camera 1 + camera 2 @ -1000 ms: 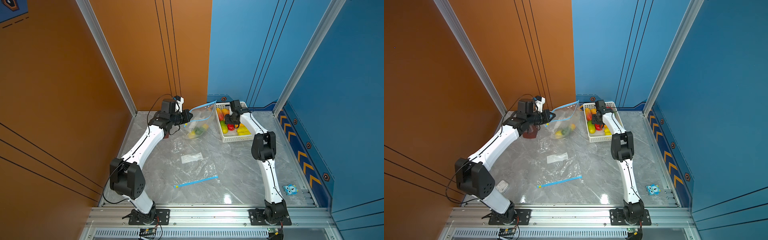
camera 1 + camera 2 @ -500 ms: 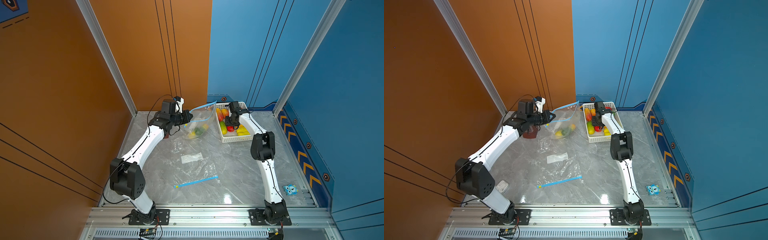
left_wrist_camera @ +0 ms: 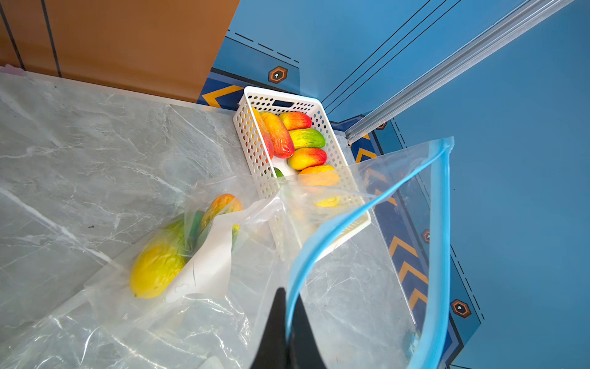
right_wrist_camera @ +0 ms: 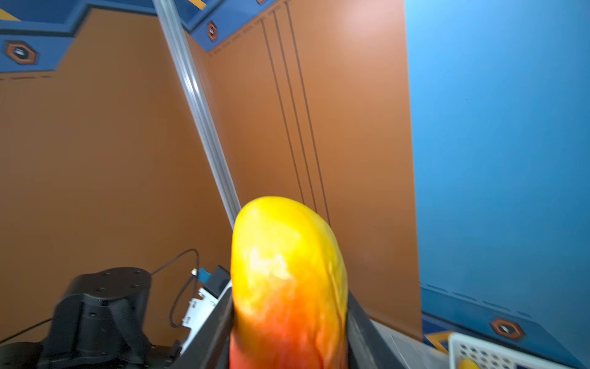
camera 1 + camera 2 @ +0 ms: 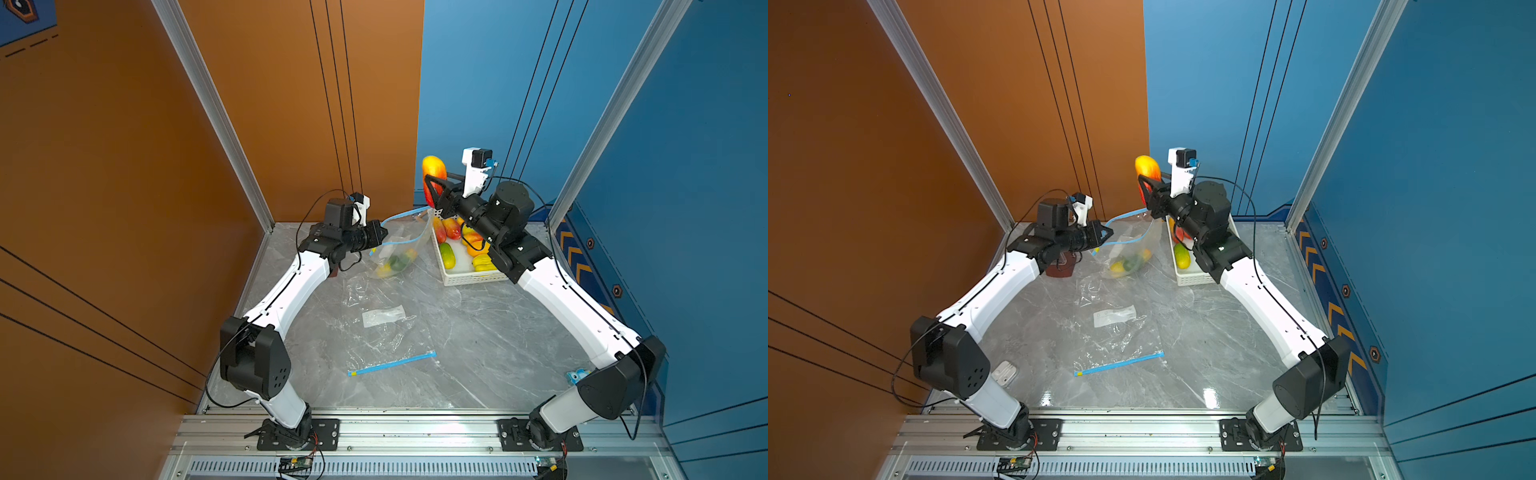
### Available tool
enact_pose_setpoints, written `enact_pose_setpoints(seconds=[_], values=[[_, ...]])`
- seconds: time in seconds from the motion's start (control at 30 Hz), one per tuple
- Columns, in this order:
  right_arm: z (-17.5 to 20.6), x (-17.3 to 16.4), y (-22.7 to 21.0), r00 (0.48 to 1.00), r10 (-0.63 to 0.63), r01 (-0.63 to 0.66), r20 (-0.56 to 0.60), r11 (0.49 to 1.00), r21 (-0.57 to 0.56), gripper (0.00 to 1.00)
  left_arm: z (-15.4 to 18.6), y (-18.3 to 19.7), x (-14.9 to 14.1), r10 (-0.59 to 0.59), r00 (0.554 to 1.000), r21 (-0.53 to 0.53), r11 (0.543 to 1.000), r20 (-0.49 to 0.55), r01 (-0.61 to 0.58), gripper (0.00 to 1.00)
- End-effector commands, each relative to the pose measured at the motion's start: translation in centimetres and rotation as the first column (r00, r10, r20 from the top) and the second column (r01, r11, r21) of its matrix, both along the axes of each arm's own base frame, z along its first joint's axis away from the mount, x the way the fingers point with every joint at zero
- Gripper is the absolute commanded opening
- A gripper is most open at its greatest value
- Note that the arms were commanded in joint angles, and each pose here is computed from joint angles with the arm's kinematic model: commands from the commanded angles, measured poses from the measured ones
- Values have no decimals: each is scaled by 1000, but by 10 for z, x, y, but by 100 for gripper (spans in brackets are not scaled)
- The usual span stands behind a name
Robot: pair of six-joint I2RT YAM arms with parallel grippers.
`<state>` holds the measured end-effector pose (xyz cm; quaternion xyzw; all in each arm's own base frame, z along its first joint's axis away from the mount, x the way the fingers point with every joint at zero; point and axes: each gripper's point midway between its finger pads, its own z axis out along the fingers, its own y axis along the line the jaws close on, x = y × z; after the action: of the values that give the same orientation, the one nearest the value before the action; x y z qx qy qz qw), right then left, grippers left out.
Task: Place the mango in a zip-top bag and seal the zipper
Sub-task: Place the mango in the zipper food storage bag.
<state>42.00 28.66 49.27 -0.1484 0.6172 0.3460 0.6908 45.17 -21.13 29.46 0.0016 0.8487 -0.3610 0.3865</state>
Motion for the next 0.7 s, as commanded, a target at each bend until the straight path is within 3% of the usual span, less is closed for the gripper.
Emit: enact_pose_setpoints(seconds=[0.0, 0.3, 0.47, 0.53, 0.67], values=[[-57, 29, 37, 998, 67, -67, 0, 997, -33, 38, 19, -3, 3, -8, 999, -6, 1000, 42, 9, 0], [-93, 49, 63, 993, 116, -116, -18, 993, -29, 40, 30, -3, 6, -16, 999, -38, 999, 48, 18, 0], [-107, 45, 62, 993, 114, -116, -25, 992, -58, 55, 30, -1, 7, -8, 999, -38, 999, 48, 10, 0], [-106, 45, 58, 993, 112, -113, -30, 992, -50, 74, 29, 0, 8, -8, 999, -37, 999, 48, 10, 0], [-93, 41, 49, 996, 90, -91, -26, 994, -55, 78, 27, 4, 9, 1, 999, -35, 999, 43, 1, 0]])
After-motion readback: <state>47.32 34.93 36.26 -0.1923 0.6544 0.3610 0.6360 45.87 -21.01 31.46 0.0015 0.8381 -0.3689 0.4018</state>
